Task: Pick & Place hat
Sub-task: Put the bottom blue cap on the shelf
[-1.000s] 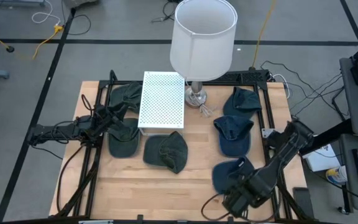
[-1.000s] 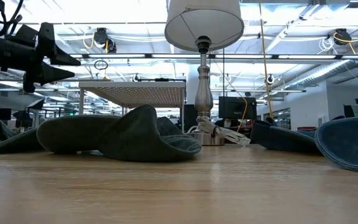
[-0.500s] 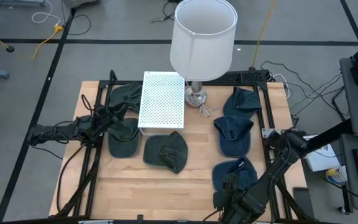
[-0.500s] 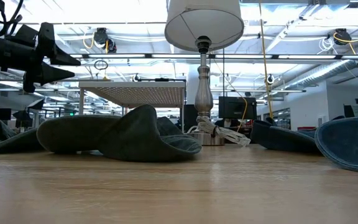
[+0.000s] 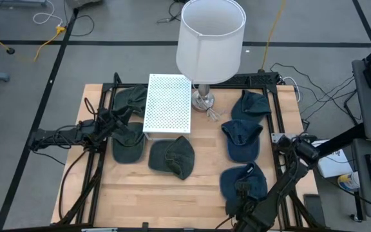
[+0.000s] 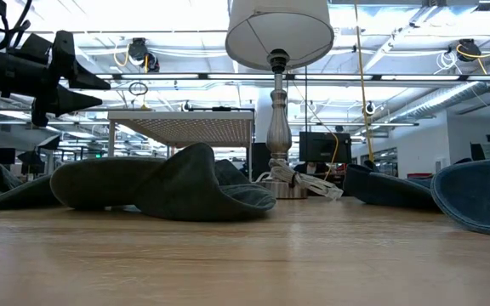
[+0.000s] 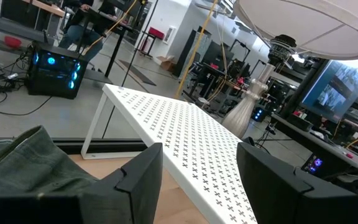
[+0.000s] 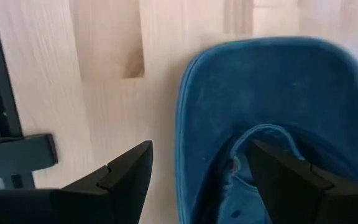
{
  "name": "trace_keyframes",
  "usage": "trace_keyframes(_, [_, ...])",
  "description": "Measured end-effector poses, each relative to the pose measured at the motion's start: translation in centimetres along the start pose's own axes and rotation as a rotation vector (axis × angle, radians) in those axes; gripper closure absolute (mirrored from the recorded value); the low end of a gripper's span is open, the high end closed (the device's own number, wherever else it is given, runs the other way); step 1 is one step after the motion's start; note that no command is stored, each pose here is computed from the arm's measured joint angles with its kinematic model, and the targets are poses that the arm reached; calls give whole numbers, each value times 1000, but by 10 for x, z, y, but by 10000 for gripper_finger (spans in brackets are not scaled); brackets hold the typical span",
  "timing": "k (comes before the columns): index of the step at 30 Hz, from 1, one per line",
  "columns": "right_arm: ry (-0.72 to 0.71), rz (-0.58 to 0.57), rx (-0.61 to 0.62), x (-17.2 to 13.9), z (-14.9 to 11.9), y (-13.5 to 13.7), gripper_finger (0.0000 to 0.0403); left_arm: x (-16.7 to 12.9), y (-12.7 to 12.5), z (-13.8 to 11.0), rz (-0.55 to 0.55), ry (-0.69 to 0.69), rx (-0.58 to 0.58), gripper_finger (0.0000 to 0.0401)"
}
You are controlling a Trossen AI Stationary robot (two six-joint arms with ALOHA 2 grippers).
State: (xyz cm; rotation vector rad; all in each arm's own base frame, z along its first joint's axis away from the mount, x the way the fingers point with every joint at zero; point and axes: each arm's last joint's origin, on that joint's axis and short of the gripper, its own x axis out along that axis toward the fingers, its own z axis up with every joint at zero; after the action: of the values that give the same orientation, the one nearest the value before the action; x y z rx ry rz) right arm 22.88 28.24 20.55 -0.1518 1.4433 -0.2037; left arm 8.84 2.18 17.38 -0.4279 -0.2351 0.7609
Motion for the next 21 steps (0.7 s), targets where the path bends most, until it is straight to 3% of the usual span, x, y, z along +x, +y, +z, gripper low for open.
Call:
trace_keyframes(15, [-6, -41, -62, 43, -14, -2, 156, 0, 0, 0, 0, 0, 0, 192])
trace_keyframes(18, [-8, -44, -67, 43, -14, -2, 186, 0, 0, 0, 0, 0, 0, 192])
trace_keyframes(21, [-11, -39, -83, 43, -14, -2, 241, 0, 0, 0, 0, 0, 0, 192])
